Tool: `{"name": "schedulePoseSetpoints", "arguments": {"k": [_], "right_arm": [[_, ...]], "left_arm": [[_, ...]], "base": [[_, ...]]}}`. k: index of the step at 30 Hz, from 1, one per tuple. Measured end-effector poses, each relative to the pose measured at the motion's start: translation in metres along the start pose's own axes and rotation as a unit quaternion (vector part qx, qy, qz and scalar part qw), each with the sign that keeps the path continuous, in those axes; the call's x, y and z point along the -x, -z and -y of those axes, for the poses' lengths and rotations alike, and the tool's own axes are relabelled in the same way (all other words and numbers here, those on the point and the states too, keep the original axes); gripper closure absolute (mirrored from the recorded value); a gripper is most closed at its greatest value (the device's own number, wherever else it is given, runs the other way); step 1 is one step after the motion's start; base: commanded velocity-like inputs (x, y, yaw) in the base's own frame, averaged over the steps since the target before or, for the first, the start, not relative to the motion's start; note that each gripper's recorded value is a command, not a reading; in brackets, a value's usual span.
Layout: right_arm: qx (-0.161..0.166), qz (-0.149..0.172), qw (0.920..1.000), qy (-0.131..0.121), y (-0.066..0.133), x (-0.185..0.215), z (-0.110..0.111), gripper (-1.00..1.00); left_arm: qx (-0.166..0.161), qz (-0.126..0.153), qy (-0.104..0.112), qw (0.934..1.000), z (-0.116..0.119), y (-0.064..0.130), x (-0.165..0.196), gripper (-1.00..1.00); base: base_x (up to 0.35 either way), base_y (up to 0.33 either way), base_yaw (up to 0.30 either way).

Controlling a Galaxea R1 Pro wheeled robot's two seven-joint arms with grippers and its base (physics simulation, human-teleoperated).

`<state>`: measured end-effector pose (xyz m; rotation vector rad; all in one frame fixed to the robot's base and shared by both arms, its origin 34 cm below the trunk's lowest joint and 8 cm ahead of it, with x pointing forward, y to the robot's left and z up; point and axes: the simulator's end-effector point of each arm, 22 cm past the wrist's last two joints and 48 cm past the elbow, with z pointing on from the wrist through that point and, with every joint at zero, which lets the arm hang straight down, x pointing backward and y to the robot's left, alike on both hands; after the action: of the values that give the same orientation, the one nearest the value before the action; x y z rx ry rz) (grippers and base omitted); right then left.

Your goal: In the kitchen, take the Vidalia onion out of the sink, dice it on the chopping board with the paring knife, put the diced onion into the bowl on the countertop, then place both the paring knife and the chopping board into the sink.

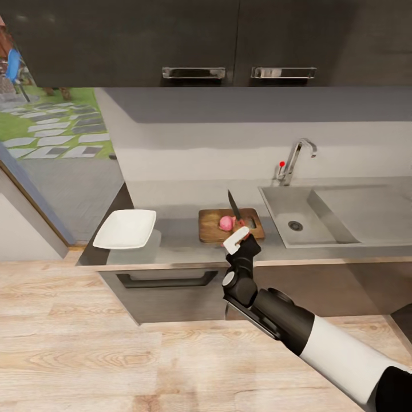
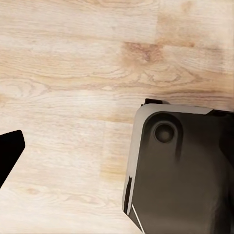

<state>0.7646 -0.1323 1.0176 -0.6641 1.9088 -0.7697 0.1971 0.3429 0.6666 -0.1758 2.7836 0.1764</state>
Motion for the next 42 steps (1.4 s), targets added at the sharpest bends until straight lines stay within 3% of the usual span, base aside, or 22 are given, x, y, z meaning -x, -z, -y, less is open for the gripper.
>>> {"name": "schedulePoseSetpoints", "arguments": {"k": [19,42], "right_arm": [[0.004,-0.001,0.9999,0.014,0.001,-0.004,-0.008,1.00],[0.035,-0.017,0.9992,0.000,0.000,-0.010,-0.031,1.00]], "left_arm": [[0.000,0.000,0.000,1.0000,0.000,0.000,0.000,-1.00],[0.001,-0.009,-0.001,1.0000,-0.001,0.001,-0.006,-1.00]], "base": [[0.000,0.000,0.000],[0.010,0.000,0.000]]}}
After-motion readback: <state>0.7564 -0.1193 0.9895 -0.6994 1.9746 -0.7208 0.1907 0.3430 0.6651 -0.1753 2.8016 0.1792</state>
